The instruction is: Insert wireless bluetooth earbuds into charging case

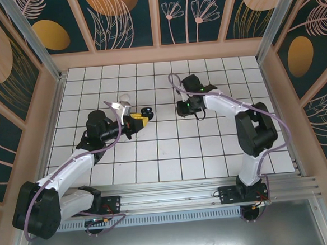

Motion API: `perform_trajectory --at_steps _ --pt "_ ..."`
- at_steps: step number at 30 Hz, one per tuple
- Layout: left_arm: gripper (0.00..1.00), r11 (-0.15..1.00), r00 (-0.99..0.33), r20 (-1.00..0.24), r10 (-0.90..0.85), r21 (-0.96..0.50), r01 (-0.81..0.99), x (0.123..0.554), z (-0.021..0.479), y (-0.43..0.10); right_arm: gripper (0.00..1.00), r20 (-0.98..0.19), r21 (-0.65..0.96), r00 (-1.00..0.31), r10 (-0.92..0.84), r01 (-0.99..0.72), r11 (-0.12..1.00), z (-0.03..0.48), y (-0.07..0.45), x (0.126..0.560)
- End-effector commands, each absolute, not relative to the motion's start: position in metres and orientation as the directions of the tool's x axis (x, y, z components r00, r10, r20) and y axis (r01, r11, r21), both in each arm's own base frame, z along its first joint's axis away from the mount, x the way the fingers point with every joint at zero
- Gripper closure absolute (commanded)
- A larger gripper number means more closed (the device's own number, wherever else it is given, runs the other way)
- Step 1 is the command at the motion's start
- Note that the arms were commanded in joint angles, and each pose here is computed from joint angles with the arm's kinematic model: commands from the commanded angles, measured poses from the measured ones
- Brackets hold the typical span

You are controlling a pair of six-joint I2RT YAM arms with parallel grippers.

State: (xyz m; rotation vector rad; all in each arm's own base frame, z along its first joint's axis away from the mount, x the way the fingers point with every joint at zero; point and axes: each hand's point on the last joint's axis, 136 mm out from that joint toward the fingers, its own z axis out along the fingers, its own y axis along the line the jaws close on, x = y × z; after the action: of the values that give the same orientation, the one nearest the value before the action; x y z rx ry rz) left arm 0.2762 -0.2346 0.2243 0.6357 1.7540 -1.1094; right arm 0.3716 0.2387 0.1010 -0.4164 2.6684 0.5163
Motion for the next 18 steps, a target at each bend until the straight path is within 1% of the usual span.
perform_trajectory --at_steps 1,5,11,16,18 --pt "0.95 0.441 -0.392 -0.915 -0.092 -0.391 0.808 0.283 0.243 -0.237 0.87 -0.501 0.409 -0.863 -0.059 -0.296 0.863 0.15 0.248 0.375" --pt "0.96 0.407 -0.369 -0.917 -0.151 -0.398 0.822 0.287 0.255 -0.241 0.87 -0.588 0.498 -0.805 0.08 -0.282 0.82 0.21 0.252 0.376" --pt "0.97 0.382 -0.331 -0.922 -0.201 -0.385 0.84 0.296 0.266 -0.251 0.87 -0.711 0.589 -0.657 0.25 -0.362 0.723 0.301 0.26 0.362" --pt "0.97 0.384 -0.288 -0.938 -0.191 -0.341 0.858 0.299 0.274 -0.27 0.87 -0.75 0.622 -0.589 0.301 -0.474 0.623 0.348 0.293 0.334" --pt "0.97 0.387 -0.274 -0.941 -0.201 -0.333 0.86 0.3 0.279 -0.274 0.87 -0.766 0.617 -0.56 0.315 -0.505 0.603 0.36 0.302 0.325"
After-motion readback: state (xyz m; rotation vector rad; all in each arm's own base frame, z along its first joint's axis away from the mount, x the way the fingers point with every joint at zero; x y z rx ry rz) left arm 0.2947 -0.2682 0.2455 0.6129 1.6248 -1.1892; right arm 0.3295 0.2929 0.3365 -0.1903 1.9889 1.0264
